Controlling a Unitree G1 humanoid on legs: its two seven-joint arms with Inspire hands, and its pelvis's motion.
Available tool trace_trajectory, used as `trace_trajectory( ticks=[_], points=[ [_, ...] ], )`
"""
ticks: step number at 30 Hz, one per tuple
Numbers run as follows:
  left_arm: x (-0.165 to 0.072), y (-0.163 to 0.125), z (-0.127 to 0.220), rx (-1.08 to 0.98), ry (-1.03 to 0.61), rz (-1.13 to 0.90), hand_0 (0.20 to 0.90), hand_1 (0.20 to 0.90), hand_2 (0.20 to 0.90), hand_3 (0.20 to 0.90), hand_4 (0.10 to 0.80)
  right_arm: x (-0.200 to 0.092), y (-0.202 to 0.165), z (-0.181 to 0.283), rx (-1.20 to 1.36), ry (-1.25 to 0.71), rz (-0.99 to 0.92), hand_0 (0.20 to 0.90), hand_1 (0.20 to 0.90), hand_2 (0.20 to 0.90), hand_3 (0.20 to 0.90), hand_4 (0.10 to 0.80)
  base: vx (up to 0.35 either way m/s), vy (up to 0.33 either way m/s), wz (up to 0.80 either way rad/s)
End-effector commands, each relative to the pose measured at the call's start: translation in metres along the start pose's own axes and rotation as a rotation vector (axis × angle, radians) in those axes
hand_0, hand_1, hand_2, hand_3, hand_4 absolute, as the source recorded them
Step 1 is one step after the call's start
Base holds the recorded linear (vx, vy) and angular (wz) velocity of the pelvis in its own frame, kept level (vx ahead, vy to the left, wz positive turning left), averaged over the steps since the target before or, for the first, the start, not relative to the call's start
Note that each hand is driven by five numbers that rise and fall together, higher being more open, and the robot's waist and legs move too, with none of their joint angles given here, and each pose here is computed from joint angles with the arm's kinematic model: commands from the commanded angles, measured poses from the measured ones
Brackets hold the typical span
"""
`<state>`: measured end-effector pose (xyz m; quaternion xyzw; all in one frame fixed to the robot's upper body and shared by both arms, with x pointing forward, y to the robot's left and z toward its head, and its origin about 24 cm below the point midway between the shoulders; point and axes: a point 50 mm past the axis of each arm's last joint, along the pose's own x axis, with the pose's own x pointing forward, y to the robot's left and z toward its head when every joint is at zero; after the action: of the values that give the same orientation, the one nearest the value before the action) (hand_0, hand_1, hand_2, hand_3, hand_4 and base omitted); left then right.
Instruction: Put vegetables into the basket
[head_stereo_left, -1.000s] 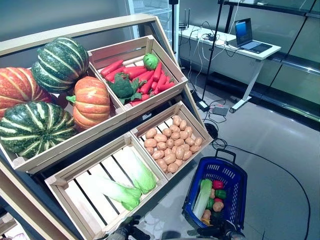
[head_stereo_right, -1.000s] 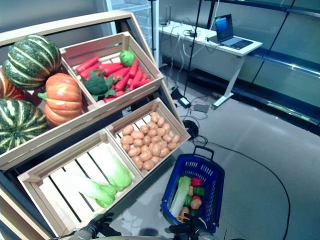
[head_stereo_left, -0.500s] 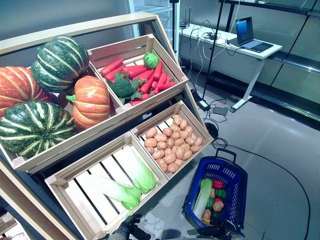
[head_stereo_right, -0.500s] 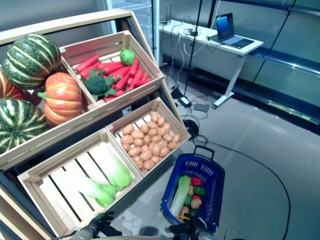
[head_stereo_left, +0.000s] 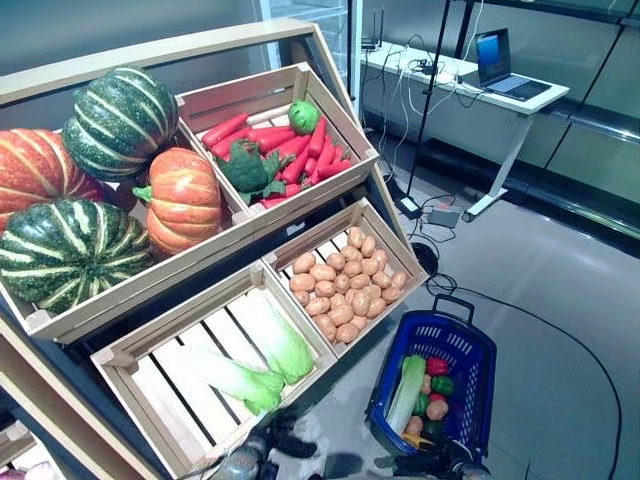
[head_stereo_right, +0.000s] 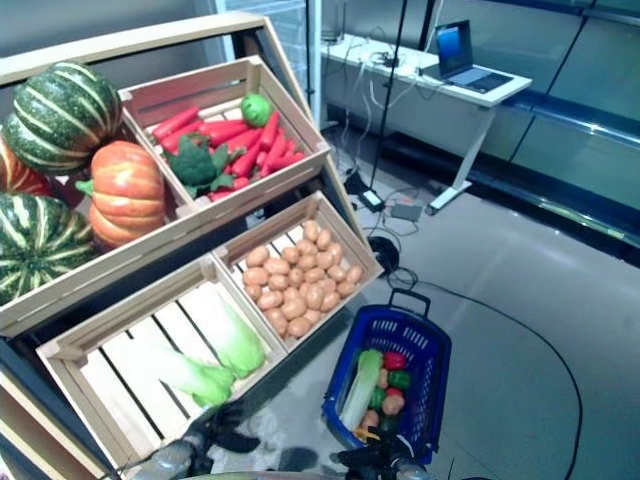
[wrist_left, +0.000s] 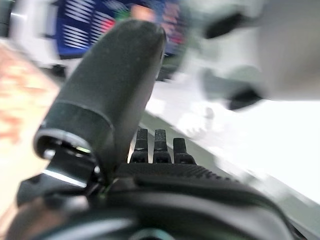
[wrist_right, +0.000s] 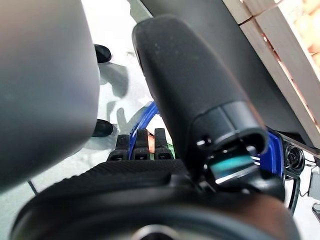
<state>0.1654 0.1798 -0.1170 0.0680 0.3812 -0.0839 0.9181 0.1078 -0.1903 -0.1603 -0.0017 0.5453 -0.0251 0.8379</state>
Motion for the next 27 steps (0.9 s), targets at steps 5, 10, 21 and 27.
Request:
trace_trajectory(
  ticks=[5,10,21,27],
  points=[
    [-0.006,0.021,0.137,0.040,-0.596,0.007,0.900,0.900,0.900,0.900,0.800,0.001,-0.009,0.026,-0.070,-0.094,-0.002,0.900,0.900,0.900,0.900,0.800,0.000,0.000,0.00],
    [-0.015,0.032,0.160,0.041,-0.672,0.088,0.900,0.900,0.900,0.900,0.800,0.000,-0.012,0.025,-0.072,-0.109,-0.009,0.900,0.900,0.900,0.900,0.800,-0.007,0.005,0.00],
    [-0.049,0.102,0.211,0.297,-0.808,0.561,0.900,0.900,0.900,0.900,0.800,-0.005,-0.030,0.069,-0.034,-0.277,-0.031,0.900,0.900,0.900,0.900,0.800,-0.099,0.026,0.08],
    [-0.055,0.127,0.207,0.416,-0.737,0.700,0.900,0.900,0.900,0.900,0.800,-0.009,-0.038,0.087,0.014,-0.363,-0.050,0.900,0.900,0.900,0.900,0.800,-0.082,0.000,0.11]
  ],
)
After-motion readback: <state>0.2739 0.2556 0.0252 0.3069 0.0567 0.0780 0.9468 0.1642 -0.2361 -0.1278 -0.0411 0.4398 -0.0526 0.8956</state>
